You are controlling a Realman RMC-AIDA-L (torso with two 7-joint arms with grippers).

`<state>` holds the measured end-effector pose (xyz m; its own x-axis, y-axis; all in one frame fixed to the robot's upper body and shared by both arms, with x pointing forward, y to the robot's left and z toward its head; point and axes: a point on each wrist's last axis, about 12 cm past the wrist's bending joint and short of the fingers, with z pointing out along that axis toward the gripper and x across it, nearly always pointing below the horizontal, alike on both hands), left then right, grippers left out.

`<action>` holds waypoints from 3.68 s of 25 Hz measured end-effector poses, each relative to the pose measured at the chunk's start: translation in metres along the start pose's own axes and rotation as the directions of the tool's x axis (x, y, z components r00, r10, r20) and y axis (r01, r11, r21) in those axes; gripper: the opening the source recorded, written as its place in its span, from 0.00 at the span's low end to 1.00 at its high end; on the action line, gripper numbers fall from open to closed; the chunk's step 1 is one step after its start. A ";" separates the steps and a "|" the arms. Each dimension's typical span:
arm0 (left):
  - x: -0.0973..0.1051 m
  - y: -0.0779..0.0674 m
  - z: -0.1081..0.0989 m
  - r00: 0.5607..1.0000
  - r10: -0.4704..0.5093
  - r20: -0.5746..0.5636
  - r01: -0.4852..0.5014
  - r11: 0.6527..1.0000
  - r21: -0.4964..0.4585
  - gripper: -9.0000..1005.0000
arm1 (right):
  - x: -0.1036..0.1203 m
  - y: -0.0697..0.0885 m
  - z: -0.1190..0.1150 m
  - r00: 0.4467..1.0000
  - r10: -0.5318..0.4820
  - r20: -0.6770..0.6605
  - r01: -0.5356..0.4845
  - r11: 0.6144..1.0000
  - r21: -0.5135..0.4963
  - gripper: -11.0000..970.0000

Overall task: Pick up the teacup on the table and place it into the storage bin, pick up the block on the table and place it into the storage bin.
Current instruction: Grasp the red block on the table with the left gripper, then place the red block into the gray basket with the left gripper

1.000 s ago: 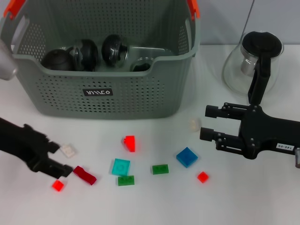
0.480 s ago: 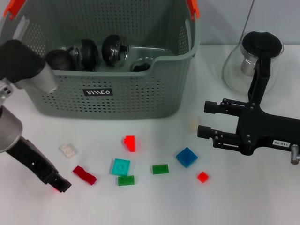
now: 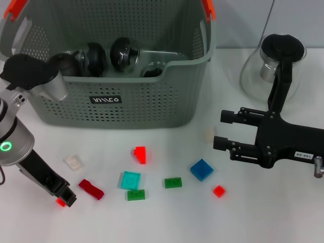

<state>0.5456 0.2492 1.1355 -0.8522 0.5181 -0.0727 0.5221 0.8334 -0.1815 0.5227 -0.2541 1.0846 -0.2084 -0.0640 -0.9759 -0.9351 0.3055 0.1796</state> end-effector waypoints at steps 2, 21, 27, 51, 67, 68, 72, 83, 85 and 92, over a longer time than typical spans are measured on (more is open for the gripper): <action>0.001 0.002 0.004 1.000 -0.026 -0.006 0.026 1.000 0.003 0.56 | 0.000 0.000 0.000 1.000 0.000 0.000 0.000 1.000 0.000 0.74; -0.001 0.007 0.009 0.996 -0.090 -0.005 0.090 0.996 -0.023 0.41 | 0.002 0.002 -0.003 1.000 0.005 0.003 -0.005 1.000 -0.006 0.74; 0.000 0.012 0.016 0.994 -0.107 -0.013 0.107 0.994 -0.025 0.41 | 0.002 0.003 -0.003 1.000 0.006 0.004 -0.006 1.000 -0.007 0.74; 0.000 0.014 0.026 0.994 -0.104 -0.037 0.103 0.994 -0.029 0.35 | 0.003 0.004 -0.004 1.000 0.009 0.004 -0.009 1.000 -0.007 0.74; -0.002 0.011 0.027 0.995 -0.094 -0.037 0.093 0.995 -0.029 0.28 | 0.004 0.004 -0.005 1.000 0.012 0.004 -0.012 1.000 -0.005 0.74; -0.003 0.011 0.027 0.995 -0.094 -0.036 0.093 0.995 -0.029 0.28 | 0.004 0.004 -0.005 1.000 0.013 0.004 -0.013 1.000 -0.004 0.74; -0.002 0.010 0.029 0.995 -0.094 -0.042 0.093 0.995 -0.026 0.26 | 0.004 0.005 -0.005 1.000 0.016 -0.001 -0.016 1.000 -0.006 0.74; -0.005 0.008 0.027 0.996 -0.079 -0.043 0.077 0.996 -0.033 0.21 | 0.005 0.006 -0.006 1.000 0.017 -0.001 -0.017 1.000 -0.016 0.74; -0.006 0.007 0.025 0.996 -0.075 -0.043 0.074 0.997 -0.034 0.19 | 0.004 0.006 -0.006 1.000 0.017 -0.001 -0.017 1.000 -0.017 0.74; 0.001 0.017 -0.007 0.997 -0.050 0.051 0.047 0.997 0.053 0.18 | 0.003 0.005 -0.006 1.000 0.016 0.000 -0.016 1.000 -0.016 0.74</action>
<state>0.5540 0.2657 1.1394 -0.8776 0.4657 -0.1133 0.4791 0.8453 -0.2364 0.5153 -0.2582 1.0830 -0.2235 -0.0586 -0.9729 -0.9361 0.2910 0.1975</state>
